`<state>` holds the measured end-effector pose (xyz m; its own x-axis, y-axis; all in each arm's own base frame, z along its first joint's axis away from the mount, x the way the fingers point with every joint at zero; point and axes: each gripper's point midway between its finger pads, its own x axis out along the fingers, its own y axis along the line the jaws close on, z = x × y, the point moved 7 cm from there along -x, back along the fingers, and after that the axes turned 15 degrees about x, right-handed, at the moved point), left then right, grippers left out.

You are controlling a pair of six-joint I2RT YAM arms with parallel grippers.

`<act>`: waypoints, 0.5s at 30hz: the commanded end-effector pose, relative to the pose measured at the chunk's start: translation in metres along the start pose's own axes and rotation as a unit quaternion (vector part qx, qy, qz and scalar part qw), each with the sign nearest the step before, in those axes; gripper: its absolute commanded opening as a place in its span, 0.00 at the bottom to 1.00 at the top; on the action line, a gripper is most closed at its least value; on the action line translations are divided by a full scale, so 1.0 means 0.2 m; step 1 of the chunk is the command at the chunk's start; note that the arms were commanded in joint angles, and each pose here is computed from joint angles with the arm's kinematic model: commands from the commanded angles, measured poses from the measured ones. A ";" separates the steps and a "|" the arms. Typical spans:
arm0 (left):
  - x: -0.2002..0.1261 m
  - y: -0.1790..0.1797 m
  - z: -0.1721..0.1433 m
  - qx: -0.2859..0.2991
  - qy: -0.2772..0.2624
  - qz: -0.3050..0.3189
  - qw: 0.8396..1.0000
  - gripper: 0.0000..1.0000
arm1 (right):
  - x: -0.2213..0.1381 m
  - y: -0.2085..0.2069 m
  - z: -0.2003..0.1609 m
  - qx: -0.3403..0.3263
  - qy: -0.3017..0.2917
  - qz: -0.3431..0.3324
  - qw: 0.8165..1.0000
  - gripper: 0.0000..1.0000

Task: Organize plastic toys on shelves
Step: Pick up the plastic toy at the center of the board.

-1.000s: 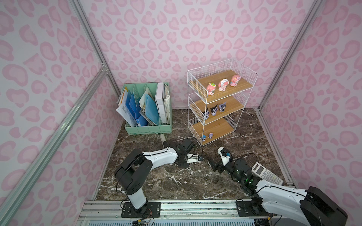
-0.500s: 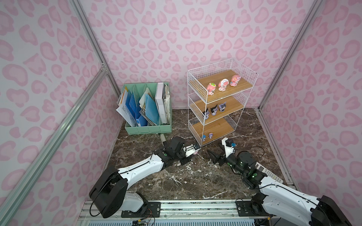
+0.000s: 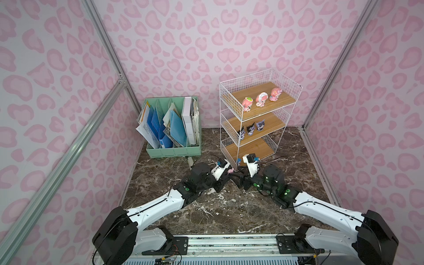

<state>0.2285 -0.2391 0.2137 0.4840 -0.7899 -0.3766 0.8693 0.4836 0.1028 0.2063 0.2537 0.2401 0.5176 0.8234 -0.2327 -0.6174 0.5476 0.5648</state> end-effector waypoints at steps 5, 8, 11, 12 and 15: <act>-0.02 -0.02 0.02 -0.019 -0.014 -0.005 1.000 0.14 | 0.04 0.00 0.07 -0.021 -0.032 -0.020 0.999 0.62; -0.02 -0.02 0.03 -0.018 -0.017 -0.003 1.000 0.14 | 0.06 0.01 0.07 -0.019 -0.027 -0.015 0.999 0.56; -0.02 -0.01 0.03 -0.019 -0.019 -0.001 1.000 0.14 | 0.06 0.02 0.06 -0.013 -0.019 0.002 1.000 0.52; -0.02 -0.01 0.03 -0.020 -0.020 -0.001 1.000 0.14 | 0.06 0.02 0.06 -0.012 -0.018 0.005 1.000 0.51; -0.02 -0.01 0.05 -0.023 -0.029 -0.002 0.999 0.14 | 0.06 0.02 0.04 -0.007 -0.015 0.004 1.000 0.48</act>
<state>0.2237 -0.2386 0.2154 0.4814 -0.7971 -0.3644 0.8669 0.4944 0.0637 0.2171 0.2624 0.2408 0.5417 0.8073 -0.2342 -0.6183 0.5715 0.5395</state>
